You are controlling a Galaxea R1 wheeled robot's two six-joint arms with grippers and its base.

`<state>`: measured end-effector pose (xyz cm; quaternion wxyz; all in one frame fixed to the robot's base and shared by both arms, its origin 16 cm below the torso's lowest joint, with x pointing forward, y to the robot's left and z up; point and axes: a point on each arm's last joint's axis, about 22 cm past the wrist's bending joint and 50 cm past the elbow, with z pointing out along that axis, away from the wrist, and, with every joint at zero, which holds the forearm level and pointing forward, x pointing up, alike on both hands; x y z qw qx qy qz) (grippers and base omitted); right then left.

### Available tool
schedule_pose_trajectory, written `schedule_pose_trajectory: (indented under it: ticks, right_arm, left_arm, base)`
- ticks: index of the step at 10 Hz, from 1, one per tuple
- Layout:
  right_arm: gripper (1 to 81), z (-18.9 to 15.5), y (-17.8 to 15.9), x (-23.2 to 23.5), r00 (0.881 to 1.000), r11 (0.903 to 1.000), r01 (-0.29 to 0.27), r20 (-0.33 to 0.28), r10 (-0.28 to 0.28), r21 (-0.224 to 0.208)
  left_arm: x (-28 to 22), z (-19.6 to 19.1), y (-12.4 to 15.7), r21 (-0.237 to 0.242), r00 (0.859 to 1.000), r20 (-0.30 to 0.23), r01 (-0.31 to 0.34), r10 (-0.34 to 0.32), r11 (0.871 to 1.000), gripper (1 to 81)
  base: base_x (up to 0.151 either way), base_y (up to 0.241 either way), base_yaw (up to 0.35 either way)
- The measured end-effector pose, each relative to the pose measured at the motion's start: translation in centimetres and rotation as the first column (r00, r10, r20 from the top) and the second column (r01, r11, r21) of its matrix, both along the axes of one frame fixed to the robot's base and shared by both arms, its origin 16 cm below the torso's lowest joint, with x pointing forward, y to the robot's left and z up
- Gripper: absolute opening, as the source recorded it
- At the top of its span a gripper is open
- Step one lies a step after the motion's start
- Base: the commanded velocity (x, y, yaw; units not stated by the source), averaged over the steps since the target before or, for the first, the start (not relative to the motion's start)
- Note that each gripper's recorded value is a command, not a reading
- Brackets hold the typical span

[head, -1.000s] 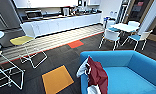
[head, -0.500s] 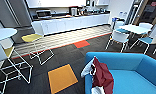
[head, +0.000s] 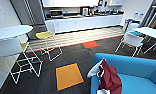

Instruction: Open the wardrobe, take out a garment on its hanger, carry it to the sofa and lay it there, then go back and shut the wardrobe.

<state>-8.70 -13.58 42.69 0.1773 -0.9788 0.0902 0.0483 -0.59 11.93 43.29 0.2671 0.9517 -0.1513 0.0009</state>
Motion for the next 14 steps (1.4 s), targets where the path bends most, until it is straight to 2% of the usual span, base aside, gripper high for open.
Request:
schedule_pose_trajectory:
  ticks: [14]
  right_arm:
    - [81.1,0.00,-0.07,-0.06,1.000,1.0000,-0.001,0.000,0.001,-0.001]
  left_arm:
    - [-0.47,0.04,-0.35,-0.002,1.000,-0.001,0.010,-0.010,1.000,81.1]
  base:
    - [0.000,0.000,0.259]
